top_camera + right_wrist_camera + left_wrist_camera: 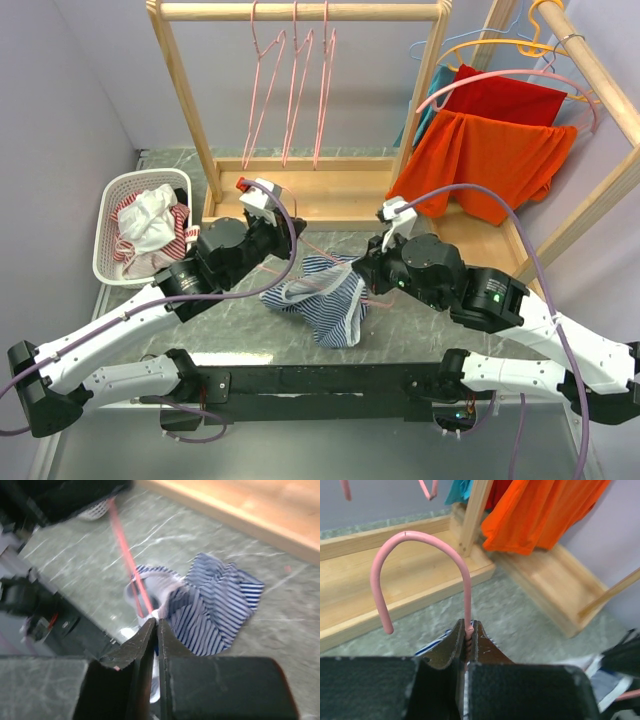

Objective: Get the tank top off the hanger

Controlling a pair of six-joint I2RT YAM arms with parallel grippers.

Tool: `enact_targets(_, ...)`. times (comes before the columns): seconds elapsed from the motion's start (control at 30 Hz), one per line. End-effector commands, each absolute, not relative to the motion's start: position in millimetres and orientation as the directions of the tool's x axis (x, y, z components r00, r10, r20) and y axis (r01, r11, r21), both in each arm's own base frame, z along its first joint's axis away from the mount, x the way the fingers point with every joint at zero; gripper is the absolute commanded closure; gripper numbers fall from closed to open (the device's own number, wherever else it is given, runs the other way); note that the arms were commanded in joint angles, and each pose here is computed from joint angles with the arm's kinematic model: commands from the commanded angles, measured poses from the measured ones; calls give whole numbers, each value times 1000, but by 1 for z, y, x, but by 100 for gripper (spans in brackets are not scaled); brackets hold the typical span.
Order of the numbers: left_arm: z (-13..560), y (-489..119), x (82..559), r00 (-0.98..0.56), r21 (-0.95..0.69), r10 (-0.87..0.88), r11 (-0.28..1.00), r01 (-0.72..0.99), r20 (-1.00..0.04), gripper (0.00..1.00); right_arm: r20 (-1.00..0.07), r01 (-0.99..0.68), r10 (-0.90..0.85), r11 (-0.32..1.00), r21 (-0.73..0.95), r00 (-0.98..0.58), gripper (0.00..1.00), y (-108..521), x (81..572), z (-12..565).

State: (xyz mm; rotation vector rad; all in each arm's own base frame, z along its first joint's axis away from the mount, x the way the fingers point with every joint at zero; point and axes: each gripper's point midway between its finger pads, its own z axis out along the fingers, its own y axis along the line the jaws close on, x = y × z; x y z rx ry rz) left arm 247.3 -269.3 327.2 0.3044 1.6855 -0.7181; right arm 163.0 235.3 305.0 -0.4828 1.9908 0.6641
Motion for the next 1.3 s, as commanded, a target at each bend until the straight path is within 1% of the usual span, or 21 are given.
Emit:
enact_targets(0.0, 307, -264, 246, -265, -244, -109, 795, 555, -958, 99, -916, -467, 88, 839, 280, -391, 100, 210, 183, 335)
enact_targets(0.13, 304, -262, 247, -266, -239, -105, 804, 545, -958, 99, -916, -405, 146, 863, 302, -373, 100, 197, 189, 340)
enact_targets(0.3, 305, -253, 250, -257, -232, -111, 829, 509, -960, 99, -909, -389, 118, 876, 284, -399, 100, 190, 186, 333)
enact_targets(0.43, 310, -222, 266, -221, -169, -93, 919, 357, -971, 99, -875, -354, 45, 904, 241, -482, 100, 173, 173, 308)
enact_targets(0.47, 313, -208, 271, -200, -147, -90, 946, 288, -976, 99, -862, -355, 37, 902, 247, -505, 100, 171, 168, 302)
enact_targets(0.57, 329, -186, 278, -168, -143, -109, 968, 207, -980, 99, -810, -367, -5, 893, 261, -587, 100, 168, 151, 276)
enact_targets(0.7, 345, -185, 275, -146, -175, -143, 956, 236, -979, 99, -757, -429, -61, 852, 301, -651, 100, 184, 135, 248)
enact_targets(0.73, 348, -186, 274, -144, -180, -148, 952, 247, -979, 99, -743, -431, -76, 852, 298, -665, 95, 188, 134, 240)
enact_targets(0.77, 348, -188, 273, -146, -181, -147, 949, 257, -978, 99, -739, -428, -81, 855, 294, -669, 79, 190, 135, 238)
enact_targets(0.8, 350, -190, 271, -147, -186, -149, 943, 275, -978, 99, -740, -417, -77, 862, 287, -669, 70, 190, 138, 238)
enact_targets(0.83, 352, -191, 271, -146, -189, -152, 941, 281, -977, 99, -745, -411, -70, 866, 285, -664, 57, 192, 141, 242)
enact_targets(0.87, 353, -193, 269, -144, -185, -147, 937, 297, -978, 99, -760, -415, -71, 868, 272, -646, 41, 192, 145, 247)
enact_targets(0.93, 357, -198, 264, -138, -187, -146, 918, 350, -980, 99, -797, -400, -27, 875, 273, -603, 34, 191, 155, 266)
enact_targets(1.0, 358, -201, 260, -126, -171, -131, 907, 386, -983, 99, -836, -403, -6, 878, 258, -549, 31, 187, 162, 283)
enact_targets(1.03, 361, -202, 257, -120, -170, -132, 898, 405, -984, 99, -862, -423, 17, 866, 265, -506, 30, 187, 165, 300)
enact_targets(1.13, 360, -203, 252, -107, -153, -118, 885, 439, -987, 99, -901, -513, 27, 815, 271, -433, 30, 196, 163, 328)
enact_targets(1.27, 359, -215, 240, -99, -142, -105, 834, 532, -989, 99, -924, -640, -17, 726, 252, -382, 30, 214, 153, 342)
